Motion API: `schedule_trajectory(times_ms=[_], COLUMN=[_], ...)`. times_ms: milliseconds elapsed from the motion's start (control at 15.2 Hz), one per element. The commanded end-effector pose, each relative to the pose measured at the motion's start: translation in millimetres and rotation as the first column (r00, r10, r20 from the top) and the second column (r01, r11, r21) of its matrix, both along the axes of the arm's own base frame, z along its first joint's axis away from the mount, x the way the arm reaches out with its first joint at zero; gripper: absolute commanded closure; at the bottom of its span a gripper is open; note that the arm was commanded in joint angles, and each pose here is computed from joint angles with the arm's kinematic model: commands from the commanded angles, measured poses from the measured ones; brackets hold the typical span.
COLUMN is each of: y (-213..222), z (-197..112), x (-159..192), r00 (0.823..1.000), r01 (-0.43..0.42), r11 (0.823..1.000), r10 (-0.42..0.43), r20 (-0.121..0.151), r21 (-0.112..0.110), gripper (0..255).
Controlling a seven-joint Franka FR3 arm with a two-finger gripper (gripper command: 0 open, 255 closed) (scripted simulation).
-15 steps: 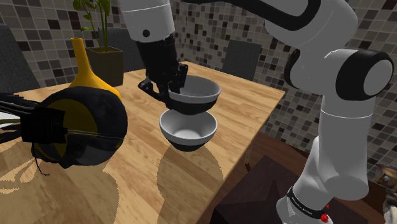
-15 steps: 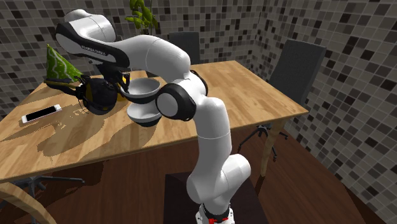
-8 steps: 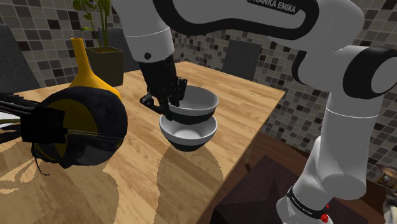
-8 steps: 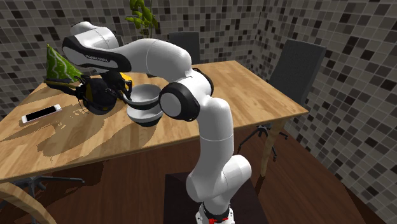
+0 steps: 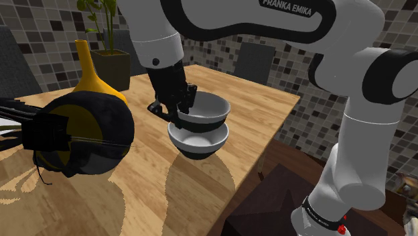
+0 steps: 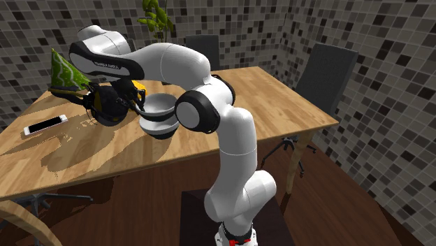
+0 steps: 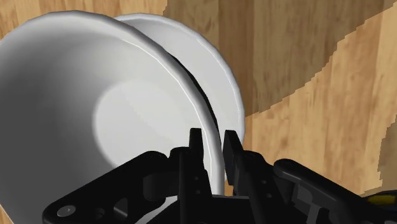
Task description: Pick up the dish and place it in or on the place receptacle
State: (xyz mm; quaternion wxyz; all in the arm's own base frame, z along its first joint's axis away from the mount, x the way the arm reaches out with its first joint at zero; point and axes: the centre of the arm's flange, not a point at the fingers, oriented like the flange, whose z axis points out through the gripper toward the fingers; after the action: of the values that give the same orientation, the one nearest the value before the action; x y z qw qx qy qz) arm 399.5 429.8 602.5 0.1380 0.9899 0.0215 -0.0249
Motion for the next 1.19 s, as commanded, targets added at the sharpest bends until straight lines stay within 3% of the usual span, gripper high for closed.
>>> schedule_trajectory(times_ms=[0, 330, 594, 1122], y=[0, 0, 14, 14], z=[0, 0, 48, 48], x=[0, 0, 2, 2], r00=[1.0, 1.0, 1.0, 1.0], r01=[0.0, 0.0, 0.0, 0.0], r11=[1.0, 1.0, 1.0, 1.0], r10=[0.0, 0.0, 0.0, 0.0], r20=[0.0, 0.0, 0.0, 0.0], r21=[0.0, 0.0, 0.0, 0.0], gripper=[0, 0, 0, 0])
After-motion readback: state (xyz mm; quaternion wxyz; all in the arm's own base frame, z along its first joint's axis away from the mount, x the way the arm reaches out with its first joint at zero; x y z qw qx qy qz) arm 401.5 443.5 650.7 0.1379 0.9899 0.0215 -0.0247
